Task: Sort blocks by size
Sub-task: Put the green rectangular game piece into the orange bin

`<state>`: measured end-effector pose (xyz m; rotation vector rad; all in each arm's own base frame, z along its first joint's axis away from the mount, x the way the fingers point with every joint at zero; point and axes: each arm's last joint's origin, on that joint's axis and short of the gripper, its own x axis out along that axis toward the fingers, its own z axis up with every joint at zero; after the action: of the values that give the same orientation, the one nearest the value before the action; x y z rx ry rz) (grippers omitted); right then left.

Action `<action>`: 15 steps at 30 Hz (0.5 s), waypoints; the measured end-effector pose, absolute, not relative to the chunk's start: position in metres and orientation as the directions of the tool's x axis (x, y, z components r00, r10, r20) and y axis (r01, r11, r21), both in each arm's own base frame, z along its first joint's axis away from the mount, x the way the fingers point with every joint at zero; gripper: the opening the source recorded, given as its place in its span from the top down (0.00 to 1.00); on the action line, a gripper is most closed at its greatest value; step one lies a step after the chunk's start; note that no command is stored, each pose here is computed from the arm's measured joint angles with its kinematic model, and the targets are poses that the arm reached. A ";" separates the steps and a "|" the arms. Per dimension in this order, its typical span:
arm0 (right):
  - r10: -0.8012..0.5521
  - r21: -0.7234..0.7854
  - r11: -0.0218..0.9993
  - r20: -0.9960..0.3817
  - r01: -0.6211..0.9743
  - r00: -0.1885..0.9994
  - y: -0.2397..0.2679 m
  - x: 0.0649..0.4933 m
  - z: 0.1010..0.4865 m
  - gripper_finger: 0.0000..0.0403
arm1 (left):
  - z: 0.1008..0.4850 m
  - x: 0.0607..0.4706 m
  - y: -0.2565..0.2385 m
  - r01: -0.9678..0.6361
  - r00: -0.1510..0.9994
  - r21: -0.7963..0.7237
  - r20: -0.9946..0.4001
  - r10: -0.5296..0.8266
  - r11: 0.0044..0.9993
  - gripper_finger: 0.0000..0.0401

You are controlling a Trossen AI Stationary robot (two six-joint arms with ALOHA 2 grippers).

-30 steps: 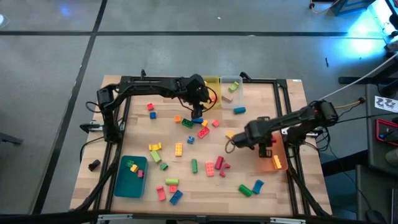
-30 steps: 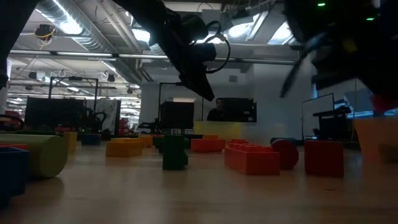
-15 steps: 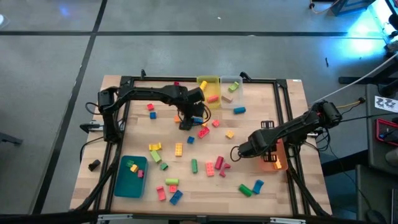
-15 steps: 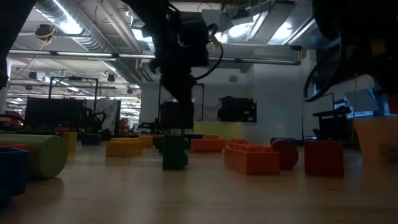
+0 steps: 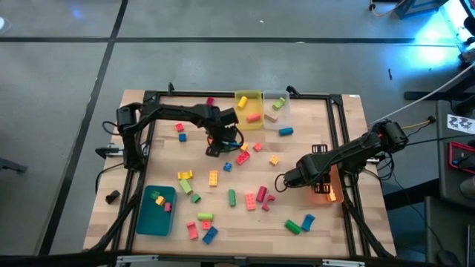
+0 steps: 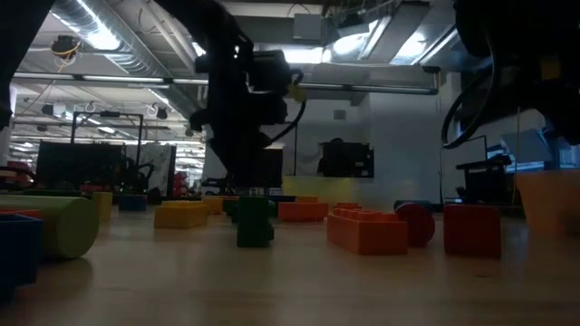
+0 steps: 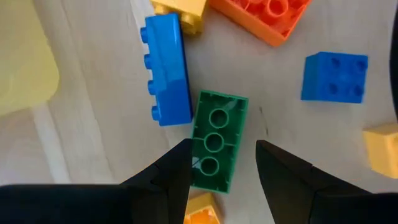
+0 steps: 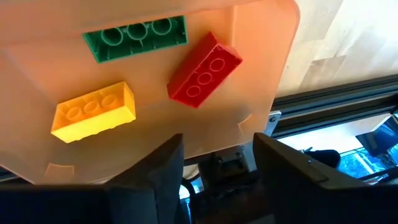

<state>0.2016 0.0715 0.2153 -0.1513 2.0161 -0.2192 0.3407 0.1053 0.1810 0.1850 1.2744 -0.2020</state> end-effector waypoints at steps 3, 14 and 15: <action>-0.203 -0.220 0.975 -0.876 -0.011 -0.438 0.072 0.202 0.215 0.52 | 0.172 0.338 0.107 0.264 0.292 0.039 -0.956 -0.042 0.964 0.60; -0.202 -0.220 0.975 -0.876 -0.010 -0.438 0.072 0.202 0.215 0.52 | 0.145 0.328 0.108 0.279 0.307 0.069 -0.951 -0.021 0.958 0.60; -0.202 -0.221 0.975 -0.876 -0.010 -0.438 0.072 0.202 0.215 0.52 | 0.143 0.328 0.108 0.278 0.311 0.071 -0.950 -0.020 0.958 0.60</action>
<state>0.2018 0.0716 0.2153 -0.1502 2.0160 -0.2190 0.3275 0.1082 0.1432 0.2390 1.2422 -0.1993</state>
